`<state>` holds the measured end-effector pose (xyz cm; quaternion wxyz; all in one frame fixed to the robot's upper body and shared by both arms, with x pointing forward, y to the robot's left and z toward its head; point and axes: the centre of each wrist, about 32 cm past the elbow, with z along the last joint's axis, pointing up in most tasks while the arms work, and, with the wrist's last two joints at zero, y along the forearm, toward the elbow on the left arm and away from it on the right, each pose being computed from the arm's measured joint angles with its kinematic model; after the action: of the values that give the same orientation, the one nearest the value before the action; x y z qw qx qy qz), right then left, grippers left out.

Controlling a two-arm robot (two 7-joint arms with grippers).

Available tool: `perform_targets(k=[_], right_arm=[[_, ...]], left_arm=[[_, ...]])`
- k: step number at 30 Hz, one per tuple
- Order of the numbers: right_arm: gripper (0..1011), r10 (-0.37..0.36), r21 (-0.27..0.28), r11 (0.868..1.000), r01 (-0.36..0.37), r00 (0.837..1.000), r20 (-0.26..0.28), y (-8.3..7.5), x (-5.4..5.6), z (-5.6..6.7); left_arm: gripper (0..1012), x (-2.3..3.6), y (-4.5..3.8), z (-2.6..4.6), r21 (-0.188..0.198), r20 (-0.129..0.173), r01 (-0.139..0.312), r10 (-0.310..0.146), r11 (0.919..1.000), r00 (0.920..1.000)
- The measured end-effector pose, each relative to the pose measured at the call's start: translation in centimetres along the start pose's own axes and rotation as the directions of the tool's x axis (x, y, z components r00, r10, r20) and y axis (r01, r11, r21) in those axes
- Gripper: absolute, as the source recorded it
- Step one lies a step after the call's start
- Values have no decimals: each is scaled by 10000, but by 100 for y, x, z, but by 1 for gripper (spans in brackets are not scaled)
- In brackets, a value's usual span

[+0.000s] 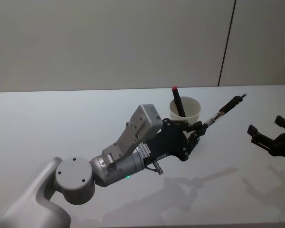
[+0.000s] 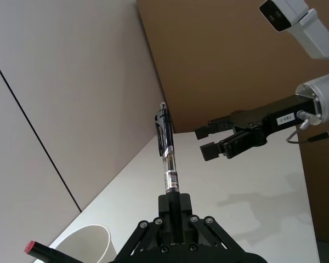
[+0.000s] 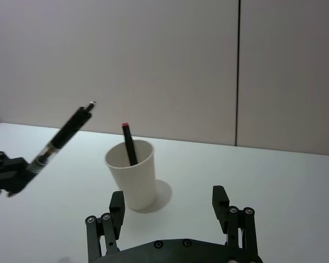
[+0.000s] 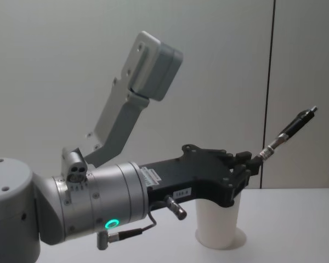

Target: Place the pen into the pen holder.

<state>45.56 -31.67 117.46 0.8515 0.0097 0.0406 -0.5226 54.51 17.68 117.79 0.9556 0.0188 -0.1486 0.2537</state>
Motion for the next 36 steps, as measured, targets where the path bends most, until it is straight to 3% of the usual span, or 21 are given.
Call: perform_targets(k=[9,17,19,29,36], right_arm=[[1001,909,152,9958,-899,9920,-875,-51,-18,29],[1001,1563,405,9876,-1517,9742,-1625,-71,-53,51],[1001,1850,536,9826,-1778,9615,-2032,-71,-82,65],[1001,2325,762,9726,-2197,9241,-3033,-33,-175,84],[1001,2304,833,9731,-2148,9014,-3665,23,-241,85]], left_arm=[[117,0,0,0,1,0,1,-1,10000,10000],[117,0,0,0,2,0,0,0,10000,10000],[117,0,0,0,2,0,0,0,10000,10000],[117,0,0,0,2,-1,-2,2,10000,10000],[117,0,0,0,1,0,-2,2,10000,10000]])
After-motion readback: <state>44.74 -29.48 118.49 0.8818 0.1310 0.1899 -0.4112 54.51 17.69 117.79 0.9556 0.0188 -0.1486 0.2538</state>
